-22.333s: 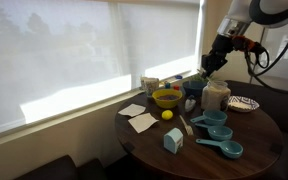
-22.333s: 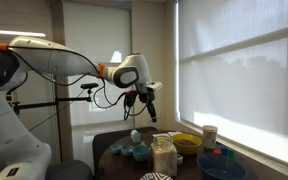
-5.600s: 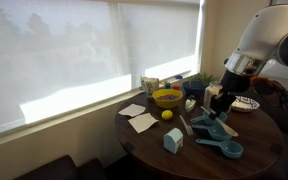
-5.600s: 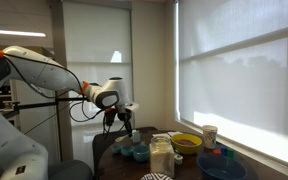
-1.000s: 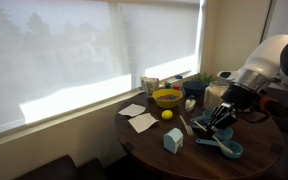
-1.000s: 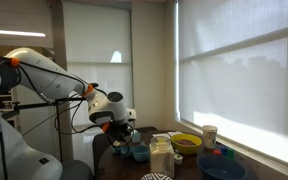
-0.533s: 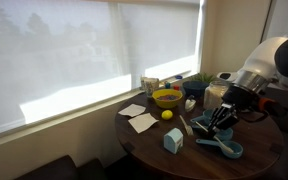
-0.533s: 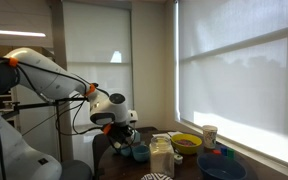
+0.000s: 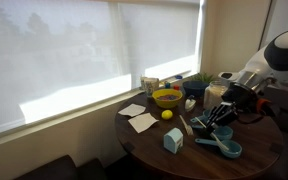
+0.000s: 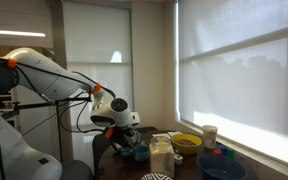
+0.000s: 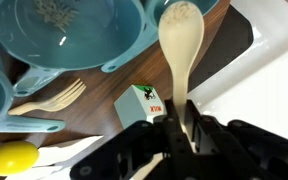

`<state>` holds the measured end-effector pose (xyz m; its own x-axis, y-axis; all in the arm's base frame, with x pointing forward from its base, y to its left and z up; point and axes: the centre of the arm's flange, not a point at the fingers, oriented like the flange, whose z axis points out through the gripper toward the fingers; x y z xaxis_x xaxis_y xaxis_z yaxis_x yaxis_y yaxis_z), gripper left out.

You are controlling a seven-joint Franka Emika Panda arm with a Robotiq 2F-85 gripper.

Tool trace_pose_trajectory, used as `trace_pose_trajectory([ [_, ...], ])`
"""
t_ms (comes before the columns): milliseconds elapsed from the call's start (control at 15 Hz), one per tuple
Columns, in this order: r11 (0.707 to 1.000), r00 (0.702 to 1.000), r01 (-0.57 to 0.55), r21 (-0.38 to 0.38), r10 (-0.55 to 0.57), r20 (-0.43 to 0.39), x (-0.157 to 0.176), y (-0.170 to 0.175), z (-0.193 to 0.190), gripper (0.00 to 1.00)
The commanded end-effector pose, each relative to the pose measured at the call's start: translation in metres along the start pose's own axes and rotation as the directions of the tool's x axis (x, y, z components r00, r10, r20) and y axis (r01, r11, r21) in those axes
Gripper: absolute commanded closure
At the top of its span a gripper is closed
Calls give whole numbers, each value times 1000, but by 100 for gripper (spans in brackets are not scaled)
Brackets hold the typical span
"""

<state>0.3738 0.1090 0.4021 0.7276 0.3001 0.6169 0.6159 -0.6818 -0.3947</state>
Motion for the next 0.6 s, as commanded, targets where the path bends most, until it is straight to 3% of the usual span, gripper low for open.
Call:
trace_pose_trajectory([
  [0, 998, 999, 16, 52, -15, -32, -30, -2, -1, 97],
  [67, 995, 997, 46, 91, -40, -62, -30, -2, -2, 97],
  [333, 993, 998, 52, 108, -49, -31, -34, -2, 2, 97],
  [400, 985, 995, 85, 147, -77, -60, -35, -3, 2, 97],
  [467, 989, 997, 67, 130, -63, -38, -35, -3, 2, 97],
  [533, 980, 993, 104, 172, -91, -80, -36, -5, 1, 97],
])
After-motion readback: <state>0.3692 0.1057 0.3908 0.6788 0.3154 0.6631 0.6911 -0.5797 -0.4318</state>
